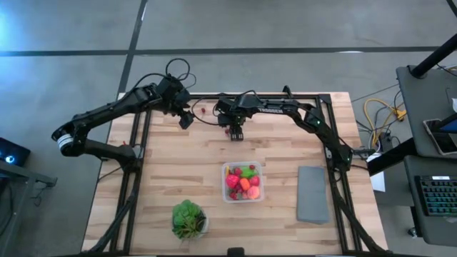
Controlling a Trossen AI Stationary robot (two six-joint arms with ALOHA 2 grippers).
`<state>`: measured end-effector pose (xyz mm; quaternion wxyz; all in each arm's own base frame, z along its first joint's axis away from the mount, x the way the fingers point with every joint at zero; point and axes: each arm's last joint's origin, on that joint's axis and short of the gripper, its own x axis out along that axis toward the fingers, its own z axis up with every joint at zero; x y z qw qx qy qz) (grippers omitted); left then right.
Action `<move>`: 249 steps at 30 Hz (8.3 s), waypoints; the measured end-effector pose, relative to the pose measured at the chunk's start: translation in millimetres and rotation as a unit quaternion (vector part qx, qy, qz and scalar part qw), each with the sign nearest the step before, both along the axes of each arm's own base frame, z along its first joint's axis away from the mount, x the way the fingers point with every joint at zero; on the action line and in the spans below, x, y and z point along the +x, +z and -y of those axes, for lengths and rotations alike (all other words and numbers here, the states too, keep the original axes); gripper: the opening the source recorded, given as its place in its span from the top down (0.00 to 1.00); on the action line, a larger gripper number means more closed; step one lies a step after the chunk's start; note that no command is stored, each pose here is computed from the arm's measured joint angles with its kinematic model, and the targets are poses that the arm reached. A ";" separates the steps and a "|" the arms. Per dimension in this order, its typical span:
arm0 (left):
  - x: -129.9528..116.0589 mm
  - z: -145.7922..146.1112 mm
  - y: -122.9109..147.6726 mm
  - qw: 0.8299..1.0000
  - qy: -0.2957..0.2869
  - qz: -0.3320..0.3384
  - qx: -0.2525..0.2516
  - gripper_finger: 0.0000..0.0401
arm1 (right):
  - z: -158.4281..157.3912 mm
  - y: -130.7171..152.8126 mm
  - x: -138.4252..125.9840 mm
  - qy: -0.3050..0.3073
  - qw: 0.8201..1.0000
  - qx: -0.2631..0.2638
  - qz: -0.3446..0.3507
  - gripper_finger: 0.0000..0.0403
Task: Pick and placing Produce into tupperware
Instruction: Put the red cherry into the transparent bin
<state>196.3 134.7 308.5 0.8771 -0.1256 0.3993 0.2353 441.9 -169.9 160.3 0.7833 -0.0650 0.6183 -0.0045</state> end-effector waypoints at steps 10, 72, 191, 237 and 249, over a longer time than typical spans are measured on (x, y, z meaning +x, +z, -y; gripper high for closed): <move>0.8 -0.5 -2.7 1.000 0.000 0.003 0.002 0.40 | 1.9 0.0 -0.7 0.006 1.000 -0.004 -0.002 0.55; -1.9 9.7 -100.7 0.982 0.008 0.188 0.023 0.40 | 9.3 235.0 -89.2 -0.336 0.893 -0.030 0.297 0.98; 160.6 -83.1 -152.7 0.970 0.101 -0.008 -0.221 0.43 | 0.9 214.4 -119.7 -0.401 0.892 -0.060 0.201 0.98; 182.9 -47.4 -138.5 0.977 -0.204 -0.051 -0.041 0.78 | -0.3 214.1 -122.5 -0.402 0.894 -0.060 0.190 0.98; 183.3 -57.6 -130.9 0.979 -0.186 -0.078 0.024 0.49 | -2.3 211.4 -126.4 -0.403 0.899 -0.058 0.163 0.98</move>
